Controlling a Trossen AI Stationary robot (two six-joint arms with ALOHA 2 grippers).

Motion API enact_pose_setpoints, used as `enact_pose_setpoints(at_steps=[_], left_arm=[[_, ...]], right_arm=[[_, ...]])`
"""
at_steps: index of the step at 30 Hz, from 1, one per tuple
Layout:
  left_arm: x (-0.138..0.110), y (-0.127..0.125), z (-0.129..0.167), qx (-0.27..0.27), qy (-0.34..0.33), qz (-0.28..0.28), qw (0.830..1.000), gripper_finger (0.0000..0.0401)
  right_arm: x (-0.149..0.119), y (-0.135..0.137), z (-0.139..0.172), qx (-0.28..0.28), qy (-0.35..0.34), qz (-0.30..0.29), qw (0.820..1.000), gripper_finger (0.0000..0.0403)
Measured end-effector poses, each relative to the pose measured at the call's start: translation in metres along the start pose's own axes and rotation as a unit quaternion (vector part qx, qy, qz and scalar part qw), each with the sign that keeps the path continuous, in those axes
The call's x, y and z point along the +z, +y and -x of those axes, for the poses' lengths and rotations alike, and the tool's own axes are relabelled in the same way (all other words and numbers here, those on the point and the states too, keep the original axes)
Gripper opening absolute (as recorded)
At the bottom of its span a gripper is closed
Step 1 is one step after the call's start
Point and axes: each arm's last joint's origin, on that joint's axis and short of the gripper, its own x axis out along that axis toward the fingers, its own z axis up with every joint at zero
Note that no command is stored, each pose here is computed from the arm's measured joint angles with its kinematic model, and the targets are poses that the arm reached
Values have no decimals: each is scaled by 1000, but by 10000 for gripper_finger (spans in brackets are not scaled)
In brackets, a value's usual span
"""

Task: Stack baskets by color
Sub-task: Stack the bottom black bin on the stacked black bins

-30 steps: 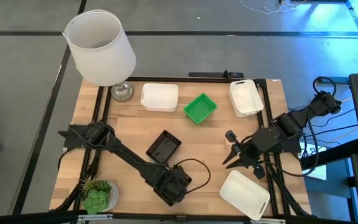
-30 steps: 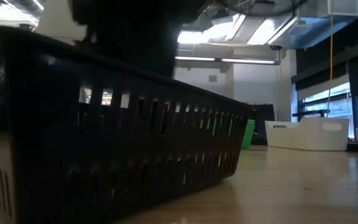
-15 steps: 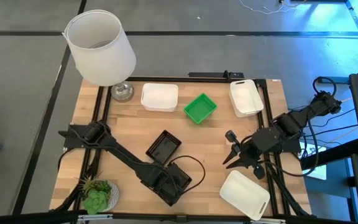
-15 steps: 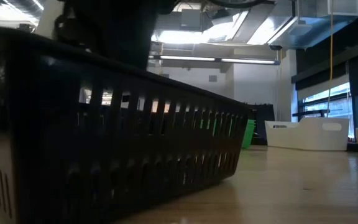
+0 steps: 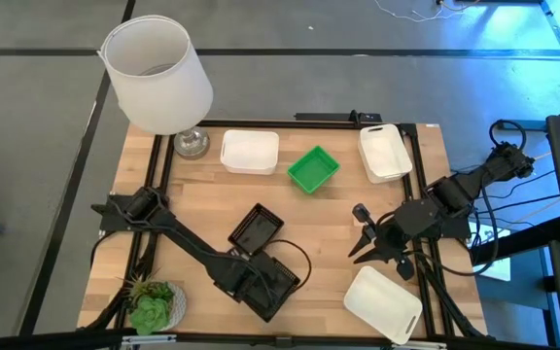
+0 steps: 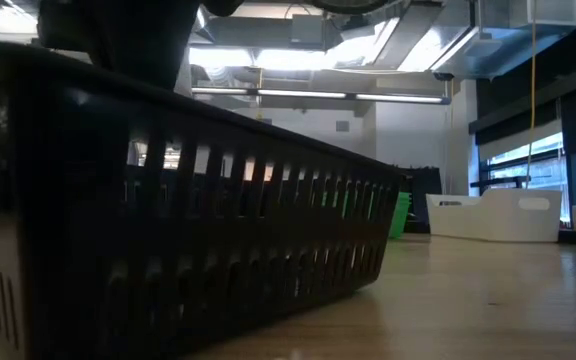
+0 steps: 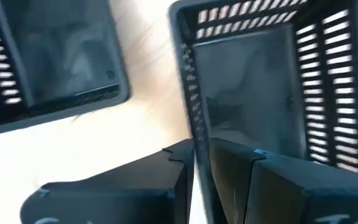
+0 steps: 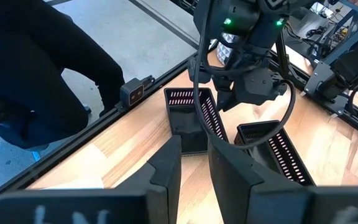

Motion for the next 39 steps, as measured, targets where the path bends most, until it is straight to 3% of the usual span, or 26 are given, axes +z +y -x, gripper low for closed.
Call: enact_pose_setpoints(at_steps=[10, 39], left_arm=[[0, 0, 0, 1, -2, 22, 1000, 43], [0, -2, -21, 23, 2, 13, 1000, 41]], right_arm=[[0, 0, 0, 0, 0, -2, 1000, 81], [-1, 0, 0, 2, 4, -2, 1000, 81]])
